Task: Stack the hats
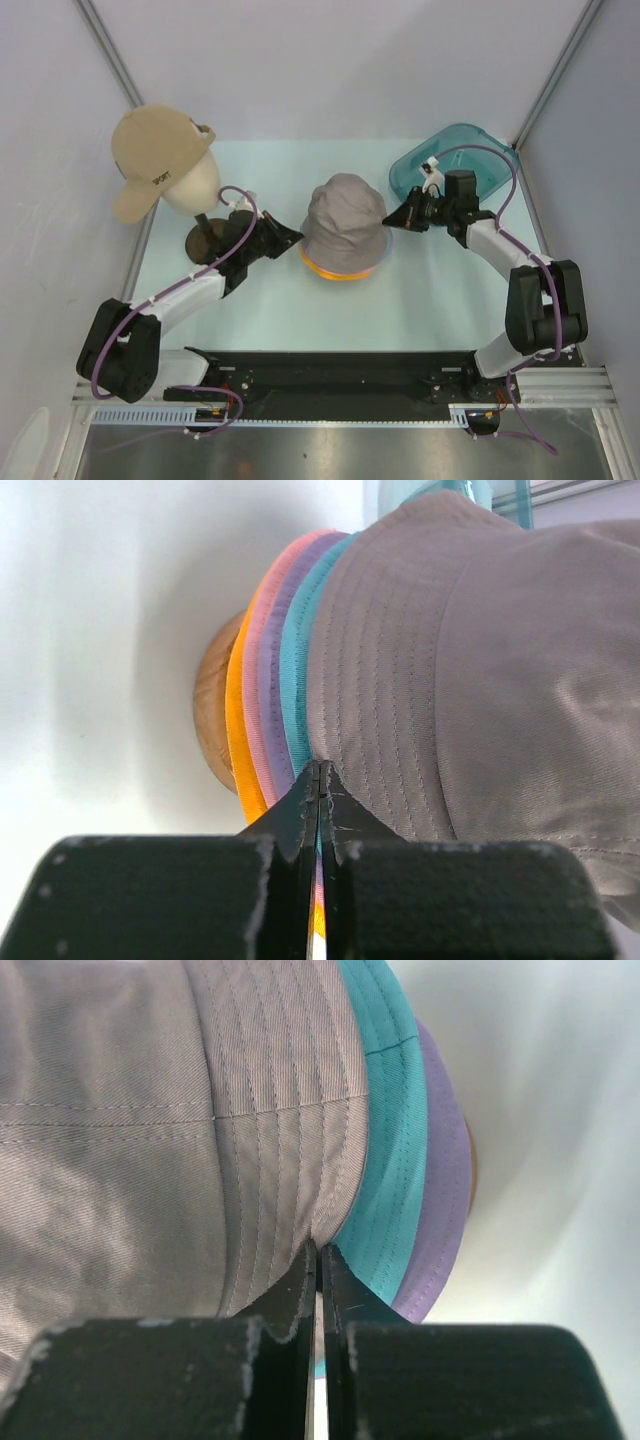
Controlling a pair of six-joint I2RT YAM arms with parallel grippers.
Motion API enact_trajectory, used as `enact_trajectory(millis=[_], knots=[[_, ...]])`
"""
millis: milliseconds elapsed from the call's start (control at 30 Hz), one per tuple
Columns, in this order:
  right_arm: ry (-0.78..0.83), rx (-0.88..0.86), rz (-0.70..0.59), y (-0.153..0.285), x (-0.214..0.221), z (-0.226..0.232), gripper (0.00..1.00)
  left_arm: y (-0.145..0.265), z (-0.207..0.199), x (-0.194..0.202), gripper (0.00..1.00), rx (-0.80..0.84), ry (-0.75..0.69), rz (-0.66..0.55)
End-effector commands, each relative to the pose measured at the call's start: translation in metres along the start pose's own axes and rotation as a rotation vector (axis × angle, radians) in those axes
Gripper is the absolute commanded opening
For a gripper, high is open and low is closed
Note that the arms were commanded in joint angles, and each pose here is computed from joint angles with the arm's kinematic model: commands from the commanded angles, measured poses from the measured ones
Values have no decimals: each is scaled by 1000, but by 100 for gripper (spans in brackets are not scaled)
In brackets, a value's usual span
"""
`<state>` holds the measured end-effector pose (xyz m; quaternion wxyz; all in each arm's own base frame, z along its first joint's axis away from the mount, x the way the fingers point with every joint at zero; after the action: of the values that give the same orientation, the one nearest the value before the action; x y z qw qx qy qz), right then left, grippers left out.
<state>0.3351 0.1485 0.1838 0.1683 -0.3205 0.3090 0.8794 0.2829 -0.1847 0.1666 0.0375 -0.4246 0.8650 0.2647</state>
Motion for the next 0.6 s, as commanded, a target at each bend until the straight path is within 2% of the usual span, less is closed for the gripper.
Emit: enact_trajectory(millis=[0, 367, 567], knots=[[-53, 80, 99, 6, 31, -7, 0, -1, 29, 2, 0, -174, -47, 6], [-75, 286, 241, 21, 55, -20, 0, -3, 46, 1, 0, -289, -96, 13], [-41, 249, 218, 22, 50, -9, 0, -1, 34, -3, 0, -256, -128, 1]])
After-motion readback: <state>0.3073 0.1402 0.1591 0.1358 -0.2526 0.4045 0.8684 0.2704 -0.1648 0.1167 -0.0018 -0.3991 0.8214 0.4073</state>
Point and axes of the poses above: each gripper's point midway between its finger pads, its own y axis back along the fingers, its own z axis along the line the jaws close on, x = y × z, the point moved 6 cm from there along y, back along the fingers, and after that the axes turned 11 degrees about y, right-handed, at the moved point
